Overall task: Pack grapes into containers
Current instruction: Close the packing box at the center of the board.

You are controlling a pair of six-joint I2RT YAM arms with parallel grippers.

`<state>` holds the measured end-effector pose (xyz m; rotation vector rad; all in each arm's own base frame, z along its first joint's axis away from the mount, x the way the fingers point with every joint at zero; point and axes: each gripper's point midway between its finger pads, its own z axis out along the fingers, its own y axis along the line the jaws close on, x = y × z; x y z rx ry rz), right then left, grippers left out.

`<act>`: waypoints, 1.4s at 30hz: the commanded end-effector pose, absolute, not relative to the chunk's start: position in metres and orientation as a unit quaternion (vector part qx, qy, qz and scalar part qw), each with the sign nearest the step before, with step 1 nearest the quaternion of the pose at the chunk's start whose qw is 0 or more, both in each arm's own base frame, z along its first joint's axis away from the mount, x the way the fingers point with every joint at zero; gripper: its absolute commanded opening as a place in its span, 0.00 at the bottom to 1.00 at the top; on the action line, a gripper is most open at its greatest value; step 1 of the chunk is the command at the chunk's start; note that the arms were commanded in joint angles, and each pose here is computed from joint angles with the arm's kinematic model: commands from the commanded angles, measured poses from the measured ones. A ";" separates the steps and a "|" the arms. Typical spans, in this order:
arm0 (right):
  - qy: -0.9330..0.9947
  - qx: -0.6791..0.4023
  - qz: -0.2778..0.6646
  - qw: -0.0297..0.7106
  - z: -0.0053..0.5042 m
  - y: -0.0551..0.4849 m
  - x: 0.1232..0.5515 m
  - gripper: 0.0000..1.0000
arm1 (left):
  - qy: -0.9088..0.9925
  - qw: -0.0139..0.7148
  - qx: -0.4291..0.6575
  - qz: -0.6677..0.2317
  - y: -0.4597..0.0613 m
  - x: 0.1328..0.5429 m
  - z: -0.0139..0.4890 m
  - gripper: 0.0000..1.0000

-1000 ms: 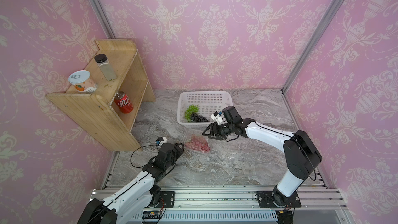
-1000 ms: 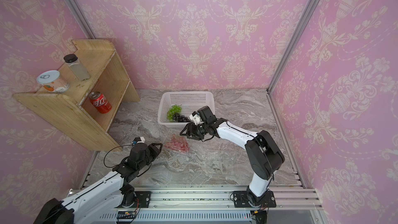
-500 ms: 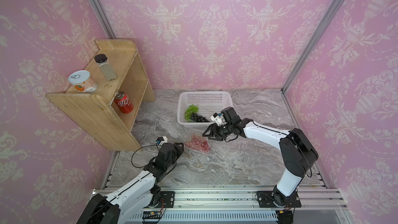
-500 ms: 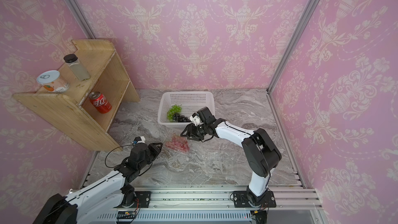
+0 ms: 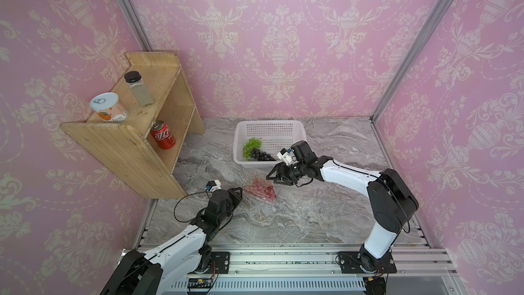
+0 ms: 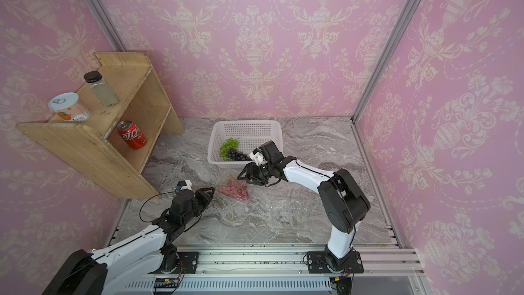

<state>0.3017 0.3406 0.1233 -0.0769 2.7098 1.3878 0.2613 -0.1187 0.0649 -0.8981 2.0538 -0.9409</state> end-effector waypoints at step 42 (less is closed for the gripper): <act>0.880 -0.024 0.471 0.051 0.131 0.347 0.299 0.53 | 0.758 0.363 -0.369 -0.396 -0.124 0.266 0.065 0.21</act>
